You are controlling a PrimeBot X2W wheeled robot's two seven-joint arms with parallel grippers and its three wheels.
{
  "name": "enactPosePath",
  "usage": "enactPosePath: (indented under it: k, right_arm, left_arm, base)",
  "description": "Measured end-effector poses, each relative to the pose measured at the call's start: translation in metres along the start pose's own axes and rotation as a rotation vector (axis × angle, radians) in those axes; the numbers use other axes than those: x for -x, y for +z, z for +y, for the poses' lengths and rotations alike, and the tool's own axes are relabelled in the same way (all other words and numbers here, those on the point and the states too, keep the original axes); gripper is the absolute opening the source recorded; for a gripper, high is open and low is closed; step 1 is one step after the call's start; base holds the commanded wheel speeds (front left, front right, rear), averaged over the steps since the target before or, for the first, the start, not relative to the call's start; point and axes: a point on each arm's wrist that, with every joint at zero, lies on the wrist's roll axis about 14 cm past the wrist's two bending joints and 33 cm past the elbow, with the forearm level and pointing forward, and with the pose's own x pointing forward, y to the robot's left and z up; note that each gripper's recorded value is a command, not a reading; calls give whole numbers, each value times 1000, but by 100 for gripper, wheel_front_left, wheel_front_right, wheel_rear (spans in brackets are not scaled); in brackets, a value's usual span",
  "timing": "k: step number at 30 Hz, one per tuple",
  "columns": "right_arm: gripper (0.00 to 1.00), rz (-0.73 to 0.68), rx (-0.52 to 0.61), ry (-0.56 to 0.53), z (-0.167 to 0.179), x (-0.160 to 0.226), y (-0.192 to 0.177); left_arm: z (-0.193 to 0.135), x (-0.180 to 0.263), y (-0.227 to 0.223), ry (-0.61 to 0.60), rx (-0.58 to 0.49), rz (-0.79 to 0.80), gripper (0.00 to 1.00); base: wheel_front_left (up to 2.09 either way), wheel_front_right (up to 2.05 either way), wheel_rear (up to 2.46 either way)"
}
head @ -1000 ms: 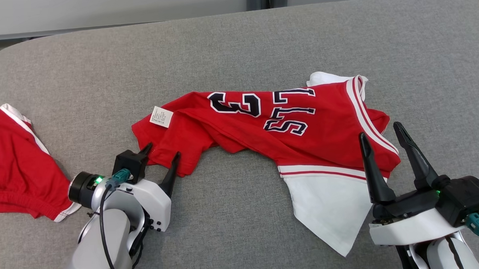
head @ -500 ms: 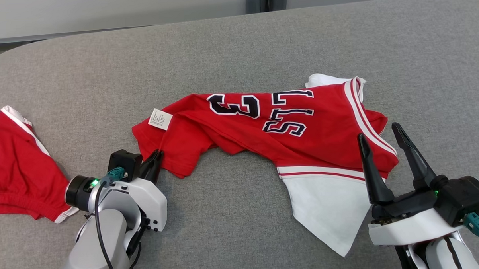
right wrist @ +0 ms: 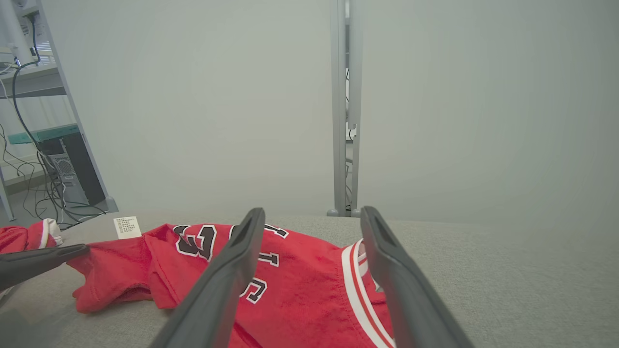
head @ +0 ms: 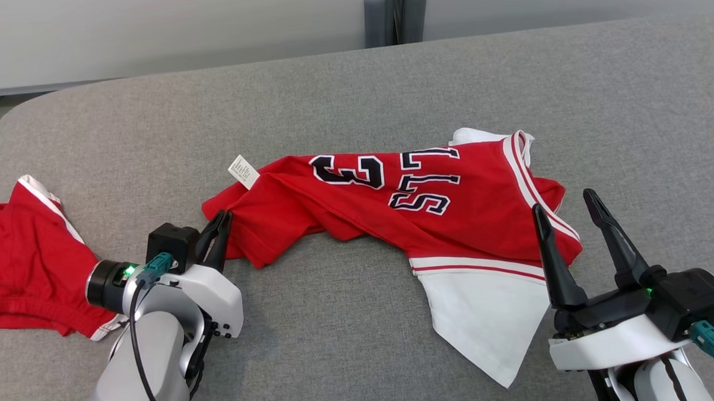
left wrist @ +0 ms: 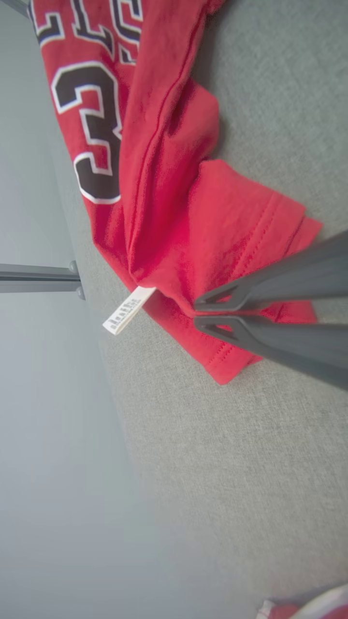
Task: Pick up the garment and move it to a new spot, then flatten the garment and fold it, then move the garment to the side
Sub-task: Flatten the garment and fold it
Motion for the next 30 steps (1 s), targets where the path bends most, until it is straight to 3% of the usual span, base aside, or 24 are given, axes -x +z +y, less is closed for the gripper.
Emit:
enactPosePath:
  k: [9,17,22,30]
  right_arm:
    - [100,11,8,-10,-1,13,0]
    - [100,63,-22,-57,-12,27,-15]
    - [100,144,-65,-54,-4,43,-35]
    - [100,406,-103,-12,18,83,-87]
  left_arm:
    - [6,15,38,80,32,-171,0]
    - [3,23,39,80,40,-200,0]
    - [2,23,37,80,39,-199,0]
    - [5,19,31,82,41,-185,0]
  base:
    - [0,0,0]
    - [0,0,0]
    - [0,0,0]
    - [0,0,0]
